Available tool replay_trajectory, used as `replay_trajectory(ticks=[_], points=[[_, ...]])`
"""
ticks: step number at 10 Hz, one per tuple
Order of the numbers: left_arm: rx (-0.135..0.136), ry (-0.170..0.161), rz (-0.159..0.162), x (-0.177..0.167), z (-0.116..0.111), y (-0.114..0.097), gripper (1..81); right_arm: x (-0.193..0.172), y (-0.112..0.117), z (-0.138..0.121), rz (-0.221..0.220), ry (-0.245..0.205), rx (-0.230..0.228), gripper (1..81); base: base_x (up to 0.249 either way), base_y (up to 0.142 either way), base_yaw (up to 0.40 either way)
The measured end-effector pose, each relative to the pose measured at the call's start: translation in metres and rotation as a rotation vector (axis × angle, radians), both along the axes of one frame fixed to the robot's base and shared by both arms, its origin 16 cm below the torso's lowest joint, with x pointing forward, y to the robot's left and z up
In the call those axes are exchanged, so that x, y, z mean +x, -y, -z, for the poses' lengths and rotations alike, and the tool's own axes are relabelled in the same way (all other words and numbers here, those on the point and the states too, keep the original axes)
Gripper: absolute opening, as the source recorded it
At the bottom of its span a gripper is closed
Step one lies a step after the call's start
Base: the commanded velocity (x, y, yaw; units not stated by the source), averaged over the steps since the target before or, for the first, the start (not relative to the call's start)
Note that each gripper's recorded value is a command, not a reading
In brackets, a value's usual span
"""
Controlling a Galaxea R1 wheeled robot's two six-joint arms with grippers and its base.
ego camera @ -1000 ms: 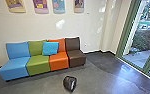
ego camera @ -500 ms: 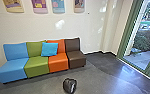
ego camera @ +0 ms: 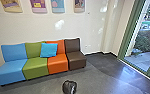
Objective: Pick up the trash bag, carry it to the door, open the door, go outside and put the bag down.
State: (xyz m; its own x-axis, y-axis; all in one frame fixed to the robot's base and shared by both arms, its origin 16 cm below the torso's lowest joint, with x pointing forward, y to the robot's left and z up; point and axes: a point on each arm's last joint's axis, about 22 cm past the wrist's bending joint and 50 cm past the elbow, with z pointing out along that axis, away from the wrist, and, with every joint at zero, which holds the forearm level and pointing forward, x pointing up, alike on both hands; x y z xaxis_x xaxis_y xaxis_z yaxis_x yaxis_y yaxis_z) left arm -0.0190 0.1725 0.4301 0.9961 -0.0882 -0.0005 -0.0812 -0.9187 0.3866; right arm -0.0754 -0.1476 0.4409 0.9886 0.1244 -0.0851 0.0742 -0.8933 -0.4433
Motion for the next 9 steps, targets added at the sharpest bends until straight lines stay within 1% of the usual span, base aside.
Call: replay_trajectory(ticks=[3, 5, 7, 8, 9], points=[[0.0, 0.0, 0.0, 0.0, 0.0, -0.0004, 81.1, -0.0002, 0.0, 0.0, -0.001, 0.0, 0.0, 81.1, 0.126, 0.0, 0.0], [0.0, 0.0, 0.0, -0.0001, 0.0, 0.0, 81.1, -0.0002, 0.0, 0.0, 0.0, 0.0, 0.0, 81.1, 0.126, -0.063, 0.0], [0.004, 0.002, 0.0, 0.0011, 0.0004, -0.003, 81.1, 0.0003, -0.0051, -0.0006, 0.0, 0.001, 0.006, 81.1, 0.126, -0.064, 0.0], [0.002, 0.005, 0.0, 0.0041, 0.0003, -0.0012, 81.1, 0.0019, -0.002, 0.0, -0.001, 0.003, 0.002, 81.1, 0.126, -0.062, 0.0], [-0.003, 0.006, -0.001, 0.004, -0.0001, 0.0021, 81.1, 0.0016, -0.0017, 0.0, -0.001, 0.002, 0.002, 81.1, 0.125, 0.0, 0.0]])
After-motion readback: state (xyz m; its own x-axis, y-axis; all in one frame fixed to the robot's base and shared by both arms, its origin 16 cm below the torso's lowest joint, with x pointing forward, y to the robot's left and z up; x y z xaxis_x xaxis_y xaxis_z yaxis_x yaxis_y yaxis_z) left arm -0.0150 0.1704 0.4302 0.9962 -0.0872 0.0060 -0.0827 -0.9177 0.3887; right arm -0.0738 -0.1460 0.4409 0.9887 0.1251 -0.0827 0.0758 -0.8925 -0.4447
